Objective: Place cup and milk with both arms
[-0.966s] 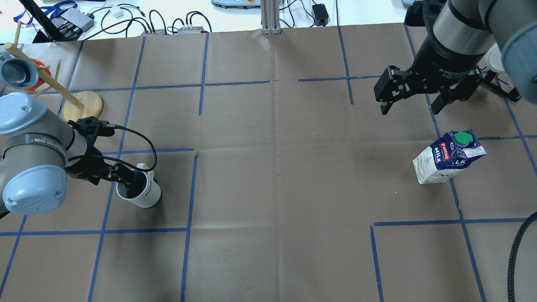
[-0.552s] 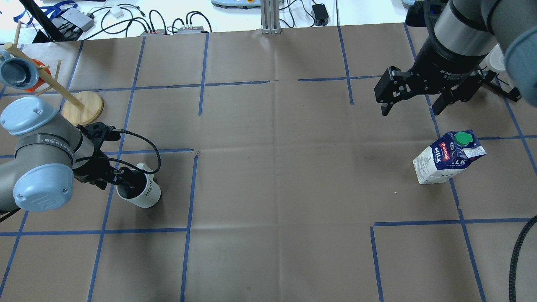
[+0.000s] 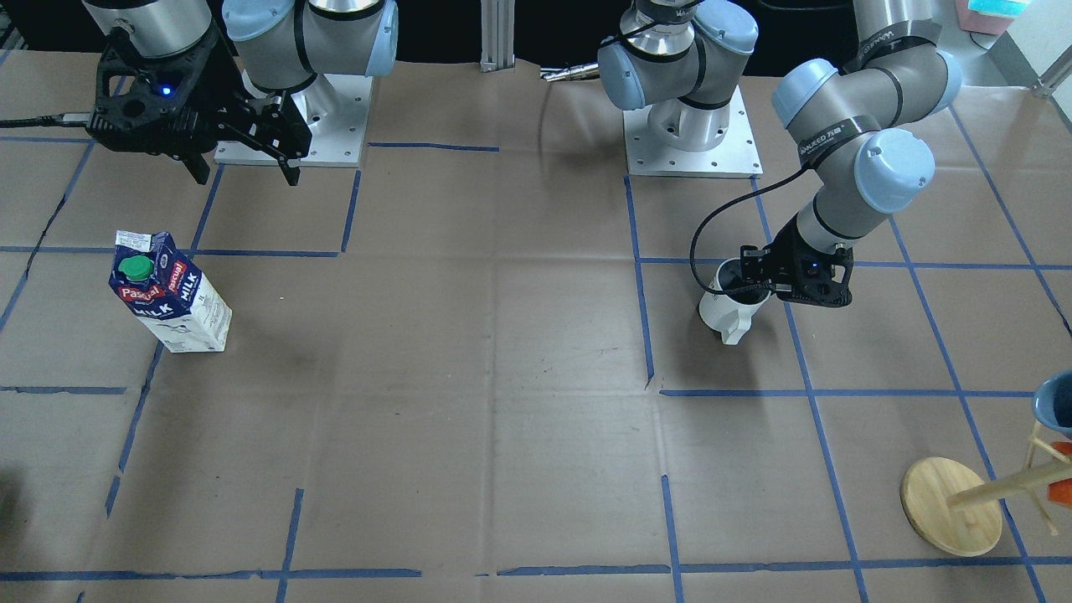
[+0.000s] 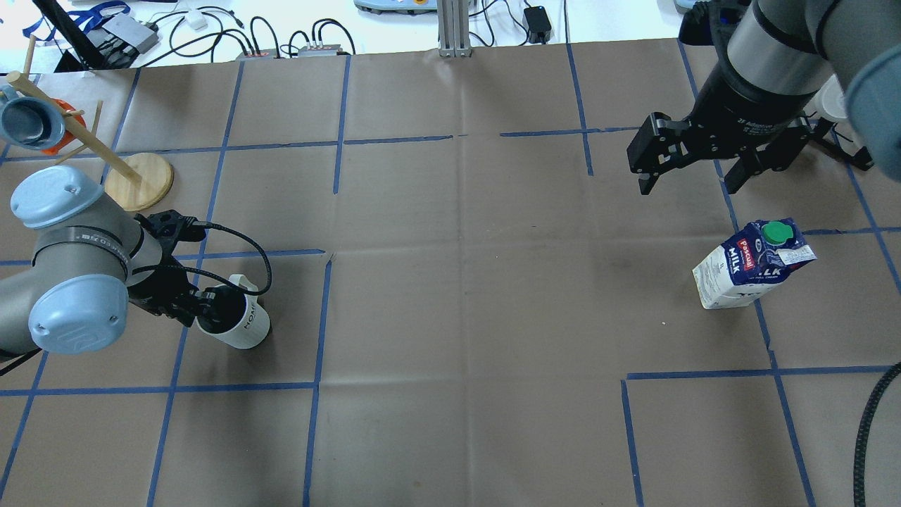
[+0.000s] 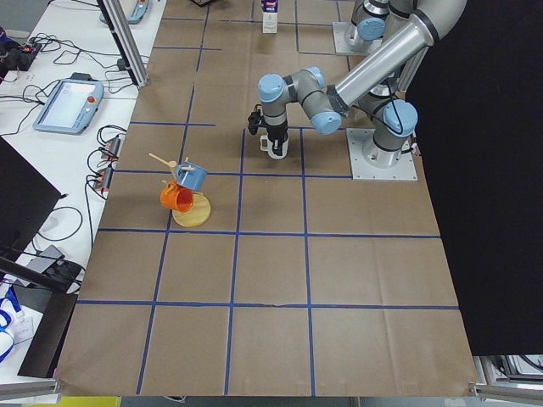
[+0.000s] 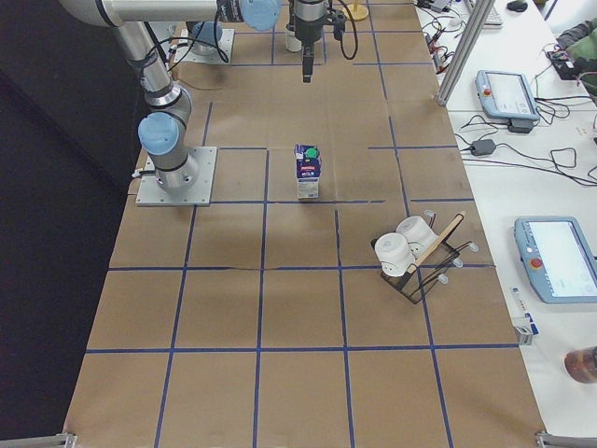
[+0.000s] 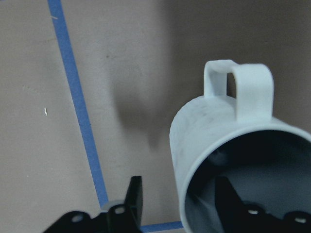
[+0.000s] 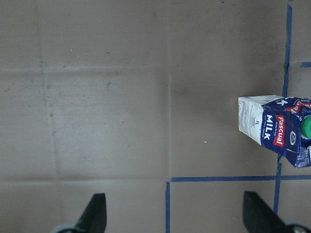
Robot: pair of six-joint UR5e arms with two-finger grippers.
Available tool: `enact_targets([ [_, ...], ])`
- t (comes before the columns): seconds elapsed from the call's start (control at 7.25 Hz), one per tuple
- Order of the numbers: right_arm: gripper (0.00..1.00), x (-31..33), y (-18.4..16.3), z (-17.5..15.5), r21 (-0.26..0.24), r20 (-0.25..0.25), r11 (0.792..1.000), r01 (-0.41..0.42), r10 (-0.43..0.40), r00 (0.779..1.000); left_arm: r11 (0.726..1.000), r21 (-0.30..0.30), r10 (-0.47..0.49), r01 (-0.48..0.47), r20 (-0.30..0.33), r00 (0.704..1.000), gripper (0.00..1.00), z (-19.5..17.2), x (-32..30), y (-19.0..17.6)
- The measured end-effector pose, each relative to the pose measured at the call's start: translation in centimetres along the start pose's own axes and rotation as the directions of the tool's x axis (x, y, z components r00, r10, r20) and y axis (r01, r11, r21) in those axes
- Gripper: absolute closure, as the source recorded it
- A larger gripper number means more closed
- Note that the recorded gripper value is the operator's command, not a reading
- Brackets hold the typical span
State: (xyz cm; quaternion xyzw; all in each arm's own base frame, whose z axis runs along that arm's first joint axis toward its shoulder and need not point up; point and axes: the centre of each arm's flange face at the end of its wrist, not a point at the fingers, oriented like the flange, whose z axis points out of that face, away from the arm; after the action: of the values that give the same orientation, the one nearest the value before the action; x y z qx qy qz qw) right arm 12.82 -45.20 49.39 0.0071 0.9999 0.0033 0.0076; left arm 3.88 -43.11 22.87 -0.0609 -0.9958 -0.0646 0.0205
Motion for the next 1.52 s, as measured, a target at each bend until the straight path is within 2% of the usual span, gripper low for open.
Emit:
enact_targets([
  [0.41, 0.00, -0.3, 0.0, 0.3, -0.006, -0.021, 1.000, 0.011, -0.011, 1.000, 0.999, 0.042, -0.028, 0.028, 0.012, 1.000, 1.00, -1.7, 0.7, -0.3],
  [0.69, 0.00, -0.3, -0.1, 0.5, -0.010, -0.022, 1.000, 0.018, -0.018, 1.000, 0.994, 0.097, -0.059, 0.056, 0.021, 0.998, 1.00, -4.7, 3.4, -1.8],
  [0.97, 0.00, -0.3, -0.1, 0.6, -0.012, -0.021, 1.000, 0.018, -0.019, 1.000, 0.990, 0.112, -0.085, 0.082, 0.022, 0.996, 1.00, -8.1, 8.4, -4.8],
  [1.52, 0.00, -0.2, -0.1, 0.6, -0.012, -0.022, 1.000, 0.018, -0.019, 1.000, 0.981, 0.118, -0.153, 0.152, -0.002, 0.988, 1.00, -8.7, 17.5, -12.1],
])
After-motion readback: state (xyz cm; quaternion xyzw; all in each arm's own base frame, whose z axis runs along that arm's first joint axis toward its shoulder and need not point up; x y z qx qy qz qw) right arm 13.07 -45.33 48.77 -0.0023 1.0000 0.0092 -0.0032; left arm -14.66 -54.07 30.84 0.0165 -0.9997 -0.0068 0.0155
